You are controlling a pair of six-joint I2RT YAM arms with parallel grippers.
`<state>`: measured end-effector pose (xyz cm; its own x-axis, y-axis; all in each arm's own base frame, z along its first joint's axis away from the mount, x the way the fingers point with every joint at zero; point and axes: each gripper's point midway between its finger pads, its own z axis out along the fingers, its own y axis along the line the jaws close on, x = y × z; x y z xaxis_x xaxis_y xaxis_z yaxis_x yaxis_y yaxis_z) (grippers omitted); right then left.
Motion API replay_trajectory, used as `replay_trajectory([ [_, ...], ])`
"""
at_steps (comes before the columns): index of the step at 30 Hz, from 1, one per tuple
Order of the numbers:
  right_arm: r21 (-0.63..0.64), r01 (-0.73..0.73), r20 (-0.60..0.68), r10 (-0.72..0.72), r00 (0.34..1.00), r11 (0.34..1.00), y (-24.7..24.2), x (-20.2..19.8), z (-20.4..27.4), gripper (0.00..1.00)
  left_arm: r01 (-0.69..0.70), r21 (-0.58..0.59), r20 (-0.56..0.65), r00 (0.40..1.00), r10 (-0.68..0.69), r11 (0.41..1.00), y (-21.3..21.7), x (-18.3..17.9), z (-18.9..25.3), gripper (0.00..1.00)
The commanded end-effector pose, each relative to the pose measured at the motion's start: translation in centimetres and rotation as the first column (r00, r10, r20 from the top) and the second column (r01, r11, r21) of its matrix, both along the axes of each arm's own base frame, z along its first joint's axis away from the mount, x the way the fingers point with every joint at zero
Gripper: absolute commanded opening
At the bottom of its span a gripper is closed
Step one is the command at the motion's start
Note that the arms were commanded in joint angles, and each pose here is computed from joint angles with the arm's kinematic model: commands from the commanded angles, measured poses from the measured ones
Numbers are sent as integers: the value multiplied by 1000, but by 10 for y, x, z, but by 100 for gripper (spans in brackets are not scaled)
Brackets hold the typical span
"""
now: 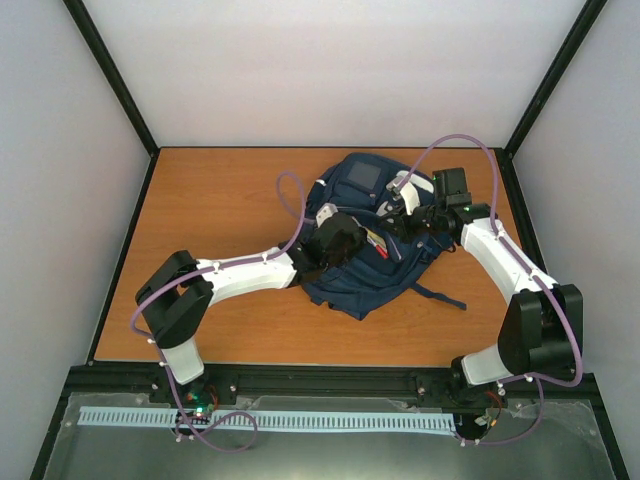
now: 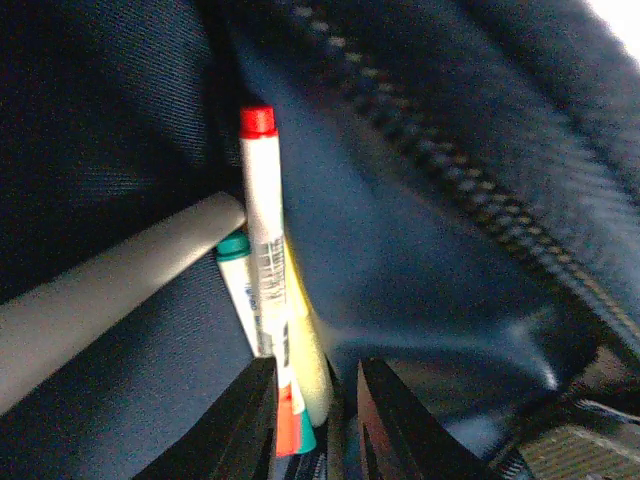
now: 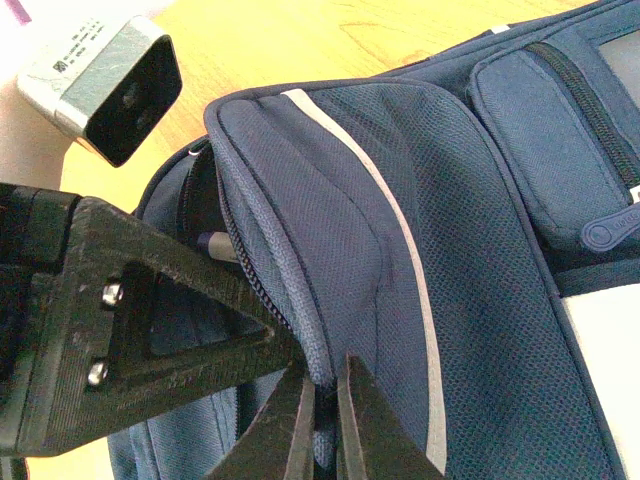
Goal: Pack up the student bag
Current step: Place the stationery in the student bag.
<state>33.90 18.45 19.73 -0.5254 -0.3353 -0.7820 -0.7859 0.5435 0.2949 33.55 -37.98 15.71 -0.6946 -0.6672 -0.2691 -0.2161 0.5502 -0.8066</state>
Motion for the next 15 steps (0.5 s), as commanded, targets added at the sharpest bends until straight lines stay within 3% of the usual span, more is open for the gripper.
replay_trajectory([
  [1,8,10,74,-10,997,1000,-6,9,20,3,40,-48,87,996,-36,998,-7,8,32,27],
  [5,7,10,71,-11,997,1000,-6,8,19,3,107,-47,97,990,-102,993,-11,-1,41,29],
  [10,6,13,68,-14,998,1000,-7,9,18,3,369,-49,145,922,-359,928,-32,-50,67,34],
  [15,8,9,58,-10,998,1000,-6,10,15,3,488,127,181,844,-504,863,-18,-96,74,37],
])
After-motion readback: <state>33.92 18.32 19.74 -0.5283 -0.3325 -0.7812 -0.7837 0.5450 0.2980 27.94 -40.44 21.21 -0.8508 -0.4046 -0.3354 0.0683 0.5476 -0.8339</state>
